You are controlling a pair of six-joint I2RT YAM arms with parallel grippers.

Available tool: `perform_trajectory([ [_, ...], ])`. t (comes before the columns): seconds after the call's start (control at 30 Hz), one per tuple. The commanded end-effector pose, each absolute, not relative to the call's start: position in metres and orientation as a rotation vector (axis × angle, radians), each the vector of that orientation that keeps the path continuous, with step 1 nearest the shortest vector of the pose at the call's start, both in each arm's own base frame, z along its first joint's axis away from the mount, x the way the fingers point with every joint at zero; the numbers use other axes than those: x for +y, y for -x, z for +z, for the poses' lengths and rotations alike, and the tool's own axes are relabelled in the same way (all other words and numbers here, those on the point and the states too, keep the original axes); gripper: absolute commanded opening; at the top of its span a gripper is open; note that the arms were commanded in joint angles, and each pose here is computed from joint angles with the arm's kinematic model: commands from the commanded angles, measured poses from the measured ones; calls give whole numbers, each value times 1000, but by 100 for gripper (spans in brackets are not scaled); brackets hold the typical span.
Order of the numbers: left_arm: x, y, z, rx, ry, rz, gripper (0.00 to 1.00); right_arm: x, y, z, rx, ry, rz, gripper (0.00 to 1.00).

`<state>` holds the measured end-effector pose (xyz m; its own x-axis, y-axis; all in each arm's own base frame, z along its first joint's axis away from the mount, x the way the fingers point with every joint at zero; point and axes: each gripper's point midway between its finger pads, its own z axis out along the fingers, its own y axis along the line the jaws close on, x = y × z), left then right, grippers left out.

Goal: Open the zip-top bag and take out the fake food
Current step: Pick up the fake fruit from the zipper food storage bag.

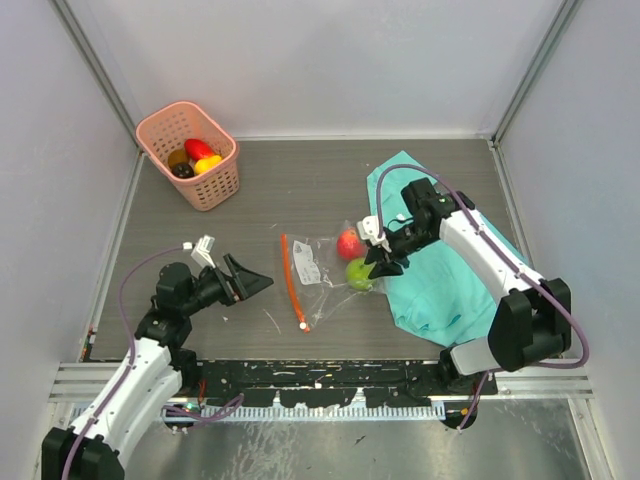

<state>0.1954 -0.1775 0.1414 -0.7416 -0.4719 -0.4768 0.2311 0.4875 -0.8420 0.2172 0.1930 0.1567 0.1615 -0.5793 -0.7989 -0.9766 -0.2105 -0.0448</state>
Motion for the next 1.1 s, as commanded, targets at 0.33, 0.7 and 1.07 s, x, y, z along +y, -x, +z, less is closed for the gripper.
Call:
perform_trajectory([
  [0.33, -198, -198, 109, 2222, 137, -1201, 57, 155, -250, 159, 1545, 1815, 607, 43],
  [0.7, -223, -211, 76, 2310, 101, -1196, 40, 168, -262, 101, 1605, 1875, 522, 44],
  [1.07, -236, -232, 76, 2314, 34, -1142, 35, 170, -275, 73, 1731, 1888, 426, 43],
])
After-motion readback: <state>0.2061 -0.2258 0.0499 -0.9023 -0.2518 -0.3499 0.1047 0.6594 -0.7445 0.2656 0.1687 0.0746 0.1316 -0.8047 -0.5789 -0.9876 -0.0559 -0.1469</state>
